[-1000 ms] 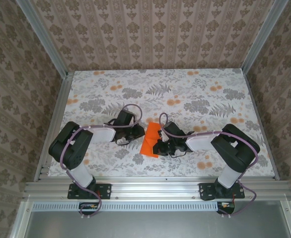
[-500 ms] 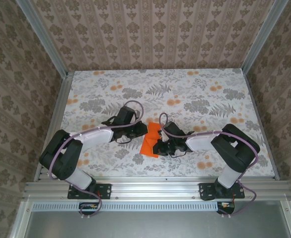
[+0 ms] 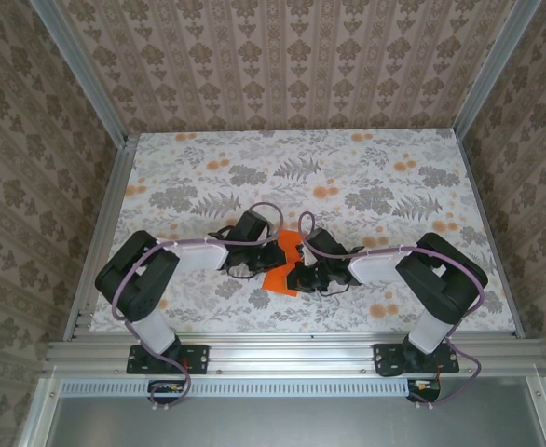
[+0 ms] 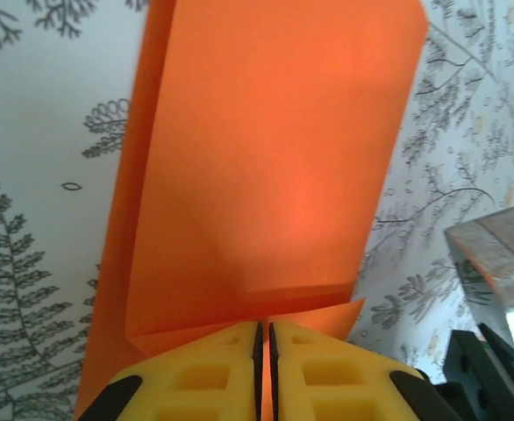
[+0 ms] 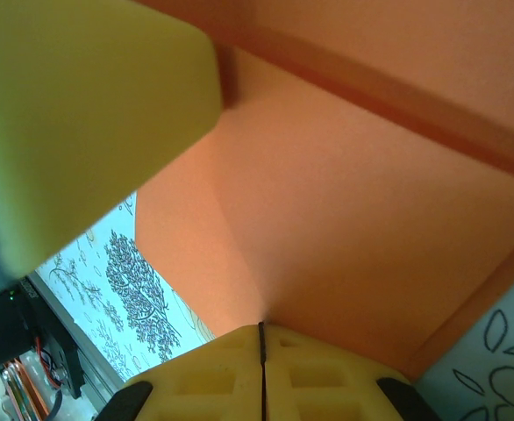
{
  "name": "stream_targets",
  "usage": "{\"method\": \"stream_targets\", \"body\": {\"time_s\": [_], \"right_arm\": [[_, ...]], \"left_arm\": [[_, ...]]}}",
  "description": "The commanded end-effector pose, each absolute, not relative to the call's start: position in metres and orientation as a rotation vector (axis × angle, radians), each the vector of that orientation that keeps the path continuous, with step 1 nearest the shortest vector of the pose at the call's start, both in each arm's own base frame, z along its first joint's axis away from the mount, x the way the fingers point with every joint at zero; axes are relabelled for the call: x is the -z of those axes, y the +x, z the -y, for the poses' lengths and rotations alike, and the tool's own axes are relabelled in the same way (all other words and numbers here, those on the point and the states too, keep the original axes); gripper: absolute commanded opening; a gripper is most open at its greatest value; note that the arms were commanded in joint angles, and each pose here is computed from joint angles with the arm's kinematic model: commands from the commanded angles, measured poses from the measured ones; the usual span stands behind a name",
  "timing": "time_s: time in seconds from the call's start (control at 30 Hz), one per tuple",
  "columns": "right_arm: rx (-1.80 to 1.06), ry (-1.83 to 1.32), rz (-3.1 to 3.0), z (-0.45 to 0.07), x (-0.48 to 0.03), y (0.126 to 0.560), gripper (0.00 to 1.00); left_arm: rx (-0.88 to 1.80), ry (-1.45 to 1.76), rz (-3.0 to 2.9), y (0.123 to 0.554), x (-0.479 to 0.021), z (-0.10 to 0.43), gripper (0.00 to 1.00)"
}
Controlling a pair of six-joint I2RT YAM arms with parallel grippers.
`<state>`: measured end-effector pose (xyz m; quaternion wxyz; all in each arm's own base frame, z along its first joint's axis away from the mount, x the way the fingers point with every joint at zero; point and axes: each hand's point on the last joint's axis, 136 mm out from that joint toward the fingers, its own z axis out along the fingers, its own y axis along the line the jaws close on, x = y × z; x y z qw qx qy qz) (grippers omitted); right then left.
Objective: Fold a paper plane with a square sheet of paper (pick it up from the middle)
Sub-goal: Fold the triangle a second time at the center of the table.
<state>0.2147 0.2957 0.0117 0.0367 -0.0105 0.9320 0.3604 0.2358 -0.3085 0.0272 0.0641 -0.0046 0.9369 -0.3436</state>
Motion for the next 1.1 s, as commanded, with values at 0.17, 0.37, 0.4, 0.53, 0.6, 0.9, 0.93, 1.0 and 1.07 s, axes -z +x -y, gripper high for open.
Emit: {"method": "stream_targets", "body": {"time_s": [0.17, 0.37, 0.4, 0.53, 0.6, 0.9, 0.93, 1.0, 1.07], "right_arm": [[-1.036, -0.017, -2.893, -0.292, -0.029, 0.219, 0.10], [-1.042, -0.026, -2.862, -0.301, -0.041, 0.232, 0.10], [-1.043, -0.025, -2.865, -0.302, -0.040, 0.233, 0.10], [-1.009, 0.006, -2.884, -0.302, -0.027, 0.237, 0.09], [-0.997, 0.017, -2.909, -0.301, -0.018, 0.235, 0.09], [-0.894, 0.051, -3.019, -0.283, 0.013, 0.216, 0.09], [-0.898, 0.044, -3.013, -0.282, 0.009, 0.216, 0.09], [-0.887, 0.036, -3.006, -0.280, 0.004, 0.216, 0.09], [-0.889, 0.031, -3.004, -0.279, 0.002, 0.215, 0.10]], "left_arm": [[0.924, -0.023, -2.885, 0.235, -0.002, 0.298, 0.12], [0.912, -0.020, -2.887, 0.234, -0.001, 0.296, 0.12], [0.910, -0.021, -2.889, 0.234, -0.001, 0.296, 0.12], [0.911, -0.013, -2.886, 0.235, -0.002, 0.297, 0.12], [0.909, -0.013, -2.886, 0.235, -0.002, 0.297, 0.12], [0.887, -0.012, -2.890, 0.235, 0.000, 0.294, 0.12], [0.883, -0.014, -2.895, 0.234, 0.002, 0.293, 0.11], [0.881, -0.010, -2.897, 0.234, 0.003, 0.293, 0.11], [0.875, -0.009, -2.904, 0.234, 0.004, 0.293, 0.11]]}}
